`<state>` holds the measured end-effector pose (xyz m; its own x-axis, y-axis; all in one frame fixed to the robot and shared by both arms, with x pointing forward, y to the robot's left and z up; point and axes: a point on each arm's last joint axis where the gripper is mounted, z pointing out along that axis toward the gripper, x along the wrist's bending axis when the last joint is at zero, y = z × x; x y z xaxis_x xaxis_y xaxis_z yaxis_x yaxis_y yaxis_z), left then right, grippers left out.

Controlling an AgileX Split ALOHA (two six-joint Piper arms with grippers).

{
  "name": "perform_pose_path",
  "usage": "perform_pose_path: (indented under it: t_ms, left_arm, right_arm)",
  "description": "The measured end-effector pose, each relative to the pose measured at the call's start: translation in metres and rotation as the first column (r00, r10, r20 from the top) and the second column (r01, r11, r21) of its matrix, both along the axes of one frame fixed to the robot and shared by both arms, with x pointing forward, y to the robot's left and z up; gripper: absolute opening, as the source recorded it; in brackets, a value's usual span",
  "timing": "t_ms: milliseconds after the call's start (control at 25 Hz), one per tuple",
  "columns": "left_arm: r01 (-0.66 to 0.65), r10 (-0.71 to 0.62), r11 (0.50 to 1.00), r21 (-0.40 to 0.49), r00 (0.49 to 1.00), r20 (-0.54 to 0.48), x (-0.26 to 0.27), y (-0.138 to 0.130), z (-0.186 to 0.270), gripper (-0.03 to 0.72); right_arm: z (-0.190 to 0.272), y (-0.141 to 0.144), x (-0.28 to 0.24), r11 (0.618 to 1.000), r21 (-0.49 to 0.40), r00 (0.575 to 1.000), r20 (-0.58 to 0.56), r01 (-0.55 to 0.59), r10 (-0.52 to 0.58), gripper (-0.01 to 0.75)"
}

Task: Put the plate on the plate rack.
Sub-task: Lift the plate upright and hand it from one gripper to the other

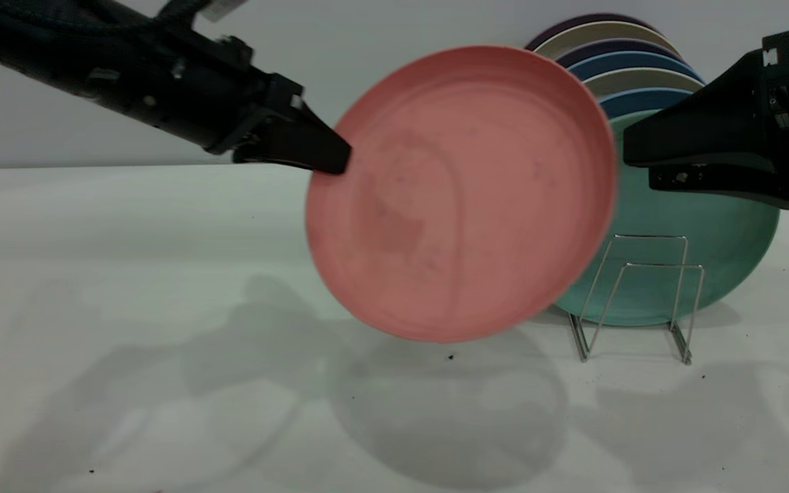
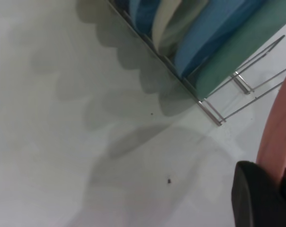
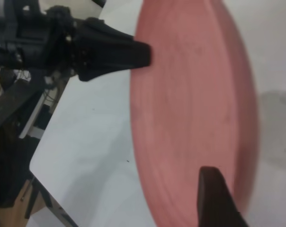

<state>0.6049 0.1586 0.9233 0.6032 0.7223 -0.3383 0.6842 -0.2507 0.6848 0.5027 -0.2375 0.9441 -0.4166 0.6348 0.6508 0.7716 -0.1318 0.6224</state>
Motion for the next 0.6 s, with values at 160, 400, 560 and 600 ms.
perform_pose_path:
  t_ms: [160,400,560,600]
  left_arm:
    - [0.007,-0.007,1.0,-0.02,1.0,-0.001,-0.004,-0.014,0.001,0.012]
    - [0.102,-0.108,0.982,-0.159,0.994,-0.031,-0.017,-0.04,0.01,0.016]
    - [0.142,-0.151,0.969,-0.203,0.988,-0.033,-0.02,-0.044,0.013,0.036]
    - [0.145,-0.155,0.968,-0.204,0.988,-0.031,-0.02,-0.043,0.013,0.04]
  right_arm:
    - [0.0,0.0,0.0,1.0,0.001,1.0,0.0,0.0,0.0,0.403]
    - [0.0,0.0,0.0,1.0,0.002,1.0,0.001,-0.001,0.001,0.395]
    - [0.0,0.001,-0.001,1.0,0.001,1.0,0.001,-0.011,0.011,0.237]
    - [0.0,0.001,-0.001,1.0,-0.009,1.0,0.006,-0.024,0.024,0.174]
